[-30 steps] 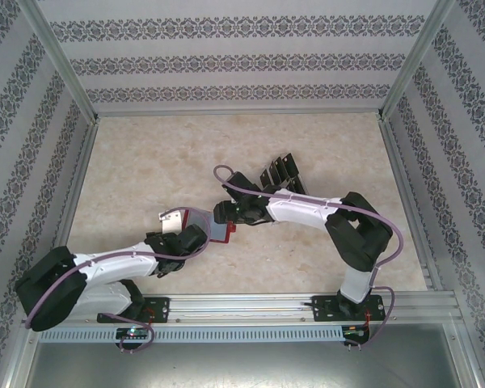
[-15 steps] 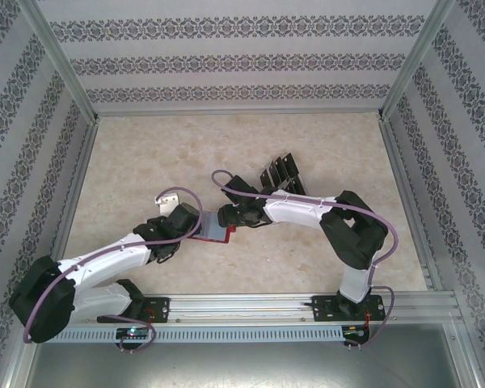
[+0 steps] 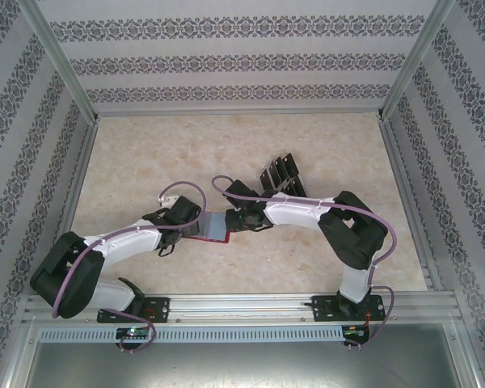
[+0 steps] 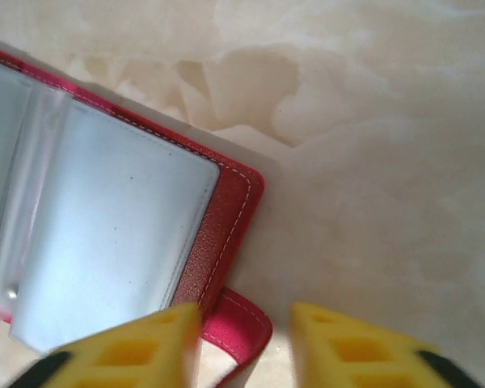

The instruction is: Put the credit cards into the card holder

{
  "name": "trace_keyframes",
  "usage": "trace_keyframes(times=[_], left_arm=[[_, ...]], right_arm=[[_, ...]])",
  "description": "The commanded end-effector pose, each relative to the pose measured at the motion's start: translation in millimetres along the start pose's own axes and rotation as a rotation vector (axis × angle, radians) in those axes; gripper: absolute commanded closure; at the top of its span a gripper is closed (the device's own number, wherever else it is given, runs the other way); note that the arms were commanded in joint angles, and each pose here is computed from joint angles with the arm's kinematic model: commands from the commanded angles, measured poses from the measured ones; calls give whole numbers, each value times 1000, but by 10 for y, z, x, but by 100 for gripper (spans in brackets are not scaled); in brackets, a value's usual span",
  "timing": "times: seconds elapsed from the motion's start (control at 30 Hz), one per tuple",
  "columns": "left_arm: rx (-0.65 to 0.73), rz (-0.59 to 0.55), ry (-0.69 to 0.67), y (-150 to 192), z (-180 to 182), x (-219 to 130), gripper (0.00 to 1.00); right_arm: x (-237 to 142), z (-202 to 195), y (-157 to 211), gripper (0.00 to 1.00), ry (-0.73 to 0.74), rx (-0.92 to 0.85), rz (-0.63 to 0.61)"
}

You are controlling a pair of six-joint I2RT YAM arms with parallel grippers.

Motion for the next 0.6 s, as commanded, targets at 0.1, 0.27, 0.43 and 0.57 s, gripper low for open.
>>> trace_keyframes(times=[0.1,0.27,0.43,0.57], left_arm=[[4,11,3,-28,38,-44,0],[-19,26,43,-3,48,-77,0],[-55,47,97,32,38,-109,0],[-69,54,139,21,-9,-143,0]], right_arm=[[-38,-14,76,99,40,-62,32],[-73,-62,19,100,111,-205,93],[-120,-187,-105,100,188,-346,144],[-144,-296,-185,98,200,-354,162]])
Point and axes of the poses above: each hand's point on the last joint's axis, 136 mm out from that joint toward the fingers, its own x axis out along the fingers, its own z axis along the line the jaws close on, y = z × x, the point moved 9 cm from there along -x, back along the fingers, and after that the axes turned 14 degrees about -x, right-handed, at the moved point
